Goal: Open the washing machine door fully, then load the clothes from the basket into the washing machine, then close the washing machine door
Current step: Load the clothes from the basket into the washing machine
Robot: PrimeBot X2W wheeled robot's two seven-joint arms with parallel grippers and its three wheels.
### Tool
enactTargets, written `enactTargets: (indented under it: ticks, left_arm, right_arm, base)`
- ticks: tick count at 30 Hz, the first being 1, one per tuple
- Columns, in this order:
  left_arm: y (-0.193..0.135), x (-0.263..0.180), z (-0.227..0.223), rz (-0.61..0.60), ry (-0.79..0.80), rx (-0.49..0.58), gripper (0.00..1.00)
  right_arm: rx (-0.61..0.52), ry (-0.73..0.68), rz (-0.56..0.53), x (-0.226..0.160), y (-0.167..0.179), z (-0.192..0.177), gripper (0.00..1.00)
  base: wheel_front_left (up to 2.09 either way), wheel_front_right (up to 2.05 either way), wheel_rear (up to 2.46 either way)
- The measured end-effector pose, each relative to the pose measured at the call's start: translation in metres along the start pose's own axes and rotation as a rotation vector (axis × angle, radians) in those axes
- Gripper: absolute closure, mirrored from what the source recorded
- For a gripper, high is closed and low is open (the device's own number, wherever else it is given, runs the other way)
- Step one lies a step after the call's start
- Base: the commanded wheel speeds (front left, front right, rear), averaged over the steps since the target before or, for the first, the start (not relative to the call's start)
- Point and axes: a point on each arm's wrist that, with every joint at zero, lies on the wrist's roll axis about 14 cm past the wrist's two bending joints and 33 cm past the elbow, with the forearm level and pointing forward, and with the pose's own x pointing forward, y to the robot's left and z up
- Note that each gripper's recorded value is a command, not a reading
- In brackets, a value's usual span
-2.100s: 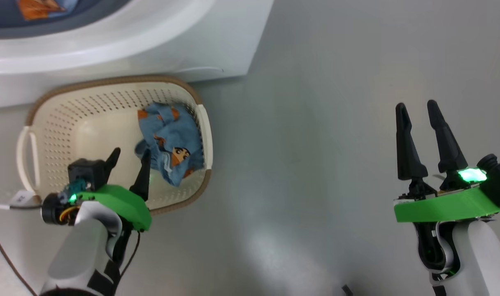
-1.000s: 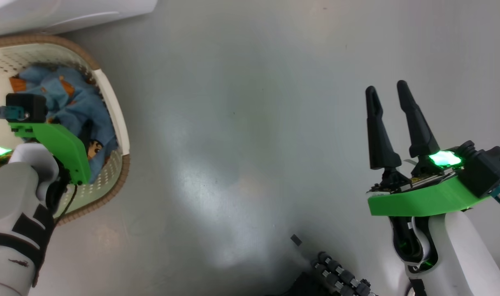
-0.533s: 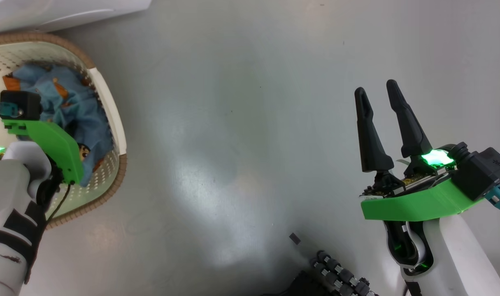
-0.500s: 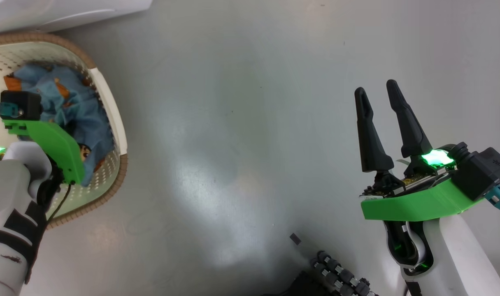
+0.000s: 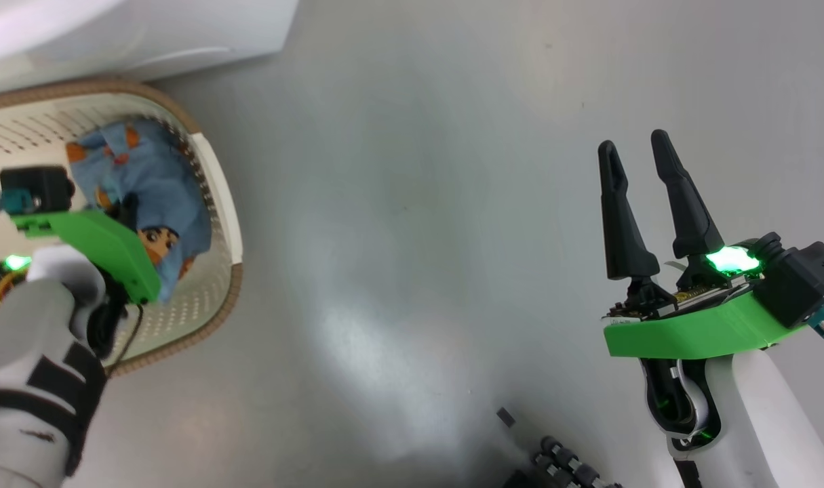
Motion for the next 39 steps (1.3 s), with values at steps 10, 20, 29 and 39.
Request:
enactTargets:
  ticks: [10, 20, 29, 39]
  left_arm:
    - [-0.014, -0.049, 0.022, -0.008, -0.189, -0.103, 1.0]
    - [-0.026, -0.111, 0.045, -0.014, -0.346, -0.087, 1.0]
    - [-0.035, -0.171, 0.082, -0.03, -0.52, -0.077, 1.0]
    - [-0.021, -0.253, 0.091, 0.033, -0.739, -0.051, 1.0]
  right_arm:
    - [0.019, -0.061, 0.04, -0.008, 0.016, 0.027, 0.0]
    - [0.02, -0.098, 0.054, -0.038, 0.02, 0.05, 0.0]
    - [0.02, -0.141, 0.089, -0.06, 0.027, 0.069, 0.0]
    - [0.019, -0.181, 0.146, -0.08, 0.041, 0.084, 0.0]
  base:
    - [0.0, 0.0, 0.0]
    - [0.0, 0.0, 0.0]
    - [0.0, 0.0, 0.0]
    - [0.0, 0.0, 0.0]
